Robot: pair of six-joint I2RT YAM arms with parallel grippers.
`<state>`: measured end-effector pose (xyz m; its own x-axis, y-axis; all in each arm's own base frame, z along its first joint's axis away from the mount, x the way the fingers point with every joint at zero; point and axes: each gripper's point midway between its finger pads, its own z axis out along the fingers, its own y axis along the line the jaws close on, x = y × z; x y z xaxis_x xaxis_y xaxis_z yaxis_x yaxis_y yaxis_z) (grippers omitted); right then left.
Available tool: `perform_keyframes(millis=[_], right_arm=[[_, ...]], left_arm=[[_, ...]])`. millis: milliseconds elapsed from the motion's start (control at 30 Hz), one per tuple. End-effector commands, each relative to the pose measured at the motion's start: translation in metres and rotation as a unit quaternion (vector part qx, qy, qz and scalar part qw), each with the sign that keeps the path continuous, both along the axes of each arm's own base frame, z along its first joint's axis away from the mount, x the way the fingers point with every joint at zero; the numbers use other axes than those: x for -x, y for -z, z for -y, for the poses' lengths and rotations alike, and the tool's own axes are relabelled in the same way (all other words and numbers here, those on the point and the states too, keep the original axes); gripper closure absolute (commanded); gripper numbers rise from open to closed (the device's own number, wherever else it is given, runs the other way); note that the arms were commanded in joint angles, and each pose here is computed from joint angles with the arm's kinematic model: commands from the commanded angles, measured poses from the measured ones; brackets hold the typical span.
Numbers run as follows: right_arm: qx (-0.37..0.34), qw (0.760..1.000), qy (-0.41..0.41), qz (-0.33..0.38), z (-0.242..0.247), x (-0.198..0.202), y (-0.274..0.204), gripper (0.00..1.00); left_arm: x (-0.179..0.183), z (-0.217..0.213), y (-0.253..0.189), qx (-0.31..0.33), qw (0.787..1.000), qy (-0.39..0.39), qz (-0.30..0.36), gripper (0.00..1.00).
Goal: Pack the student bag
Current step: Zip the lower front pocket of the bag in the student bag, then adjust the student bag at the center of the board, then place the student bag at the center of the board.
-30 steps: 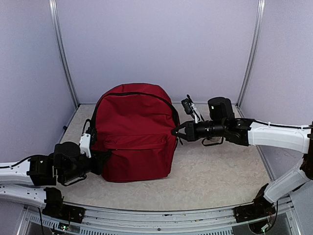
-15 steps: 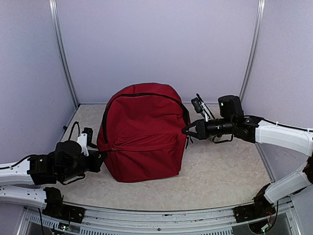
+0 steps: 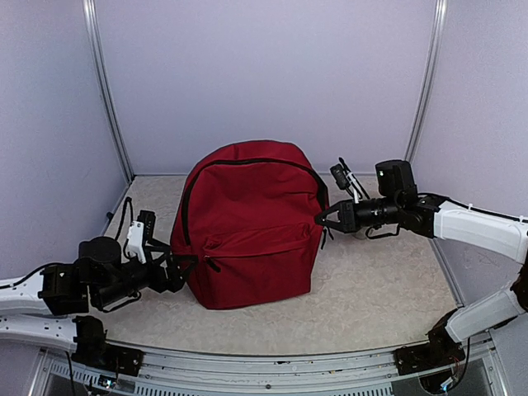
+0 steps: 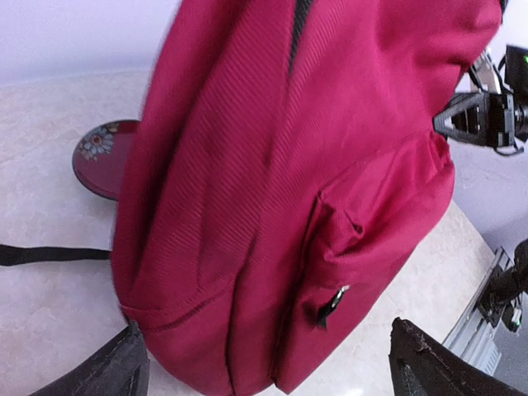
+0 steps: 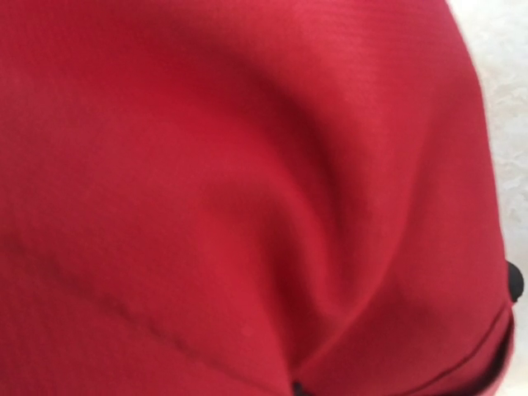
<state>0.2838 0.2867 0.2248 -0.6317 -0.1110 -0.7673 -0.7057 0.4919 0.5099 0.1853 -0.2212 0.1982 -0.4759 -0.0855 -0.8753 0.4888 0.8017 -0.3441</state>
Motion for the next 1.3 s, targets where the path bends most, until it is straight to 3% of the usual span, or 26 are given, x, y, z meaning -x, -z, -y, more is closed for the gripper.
perform_keyframes(millis=[0, 167, 433, 467, 567, 600, 767, 1000, 1100, 1267], right_arm=[[-0.025, 0.999, -0.011, 0.037, 0.001, 0.004, -0.031, 1.0], [-0.023, 0.999, -0.013, 0.04, 0.001, 0.004, -0.031, 1.0], [-0.023, 0.999, -0.016, 0.047, 0.0, 0.004, -0.04, 1.0], [-0.024, 0.998, -0.02, 0.048, 0.0, 0.005, -0.042, 1.0], [-0.033, 0.997, -0.044, 0.059, -0.006, 0.012, -0.054, 1.0], [-0.035, 0.996, -0.057, 0.063, -0.009, 0.015, -0.057, 1.0], [-0.037, 0.988, -0.107, 0.103, -0.046, 0.023, -0.086, 1.0], [-0.043, 0.985, -0.128, 0.104, -0.131, -0.002, -0.108, 1.0], [-0.045, 0.986, -0.138, 0.076, -0.168, -0.012, -0.09, 1.0], [-0.026, 0.988, -0.142, 0.058, -0.221, -0.026, -0.059, 1.0]], left_arm=[[-0.019, -0.024, -0.041, 0.04, 0.995, -0.075, 0.056, 0.01], [-0.028, -0.009, -0.03, 0.038, 0.998, -0.03, 0.046, 0.01], [-0.067, -0.006, -0.016, -0.031, 0.996, -0.077, 0.035, 0.04], [-0.069, -0.003, -0.017, -0.031, 0.996, -0.076, 0.034, 0.15], [-0.061, 0.011, -0.024, 0.0, 0.999, -0.037, 0.02, 0.92], [-0.055, 0.015, -0.028, 0.016, 0.999, -0.025, 0.015, 1.0], [-0.014, 0.018, -0.045, 0.097, 0.995, -0.015, 0.018, 1.0], [0.036, 0.007, -0.068, 0.193, 0.979, -0.064, 0.003, 1.0], [0.051, 0.007, -0.065, 0.193, 0.976, -0.1, -0.01, 1.0], [0.044, -0.023, -0.043, 0.16, 0.965, -0.204, -0.024, 1.0]])
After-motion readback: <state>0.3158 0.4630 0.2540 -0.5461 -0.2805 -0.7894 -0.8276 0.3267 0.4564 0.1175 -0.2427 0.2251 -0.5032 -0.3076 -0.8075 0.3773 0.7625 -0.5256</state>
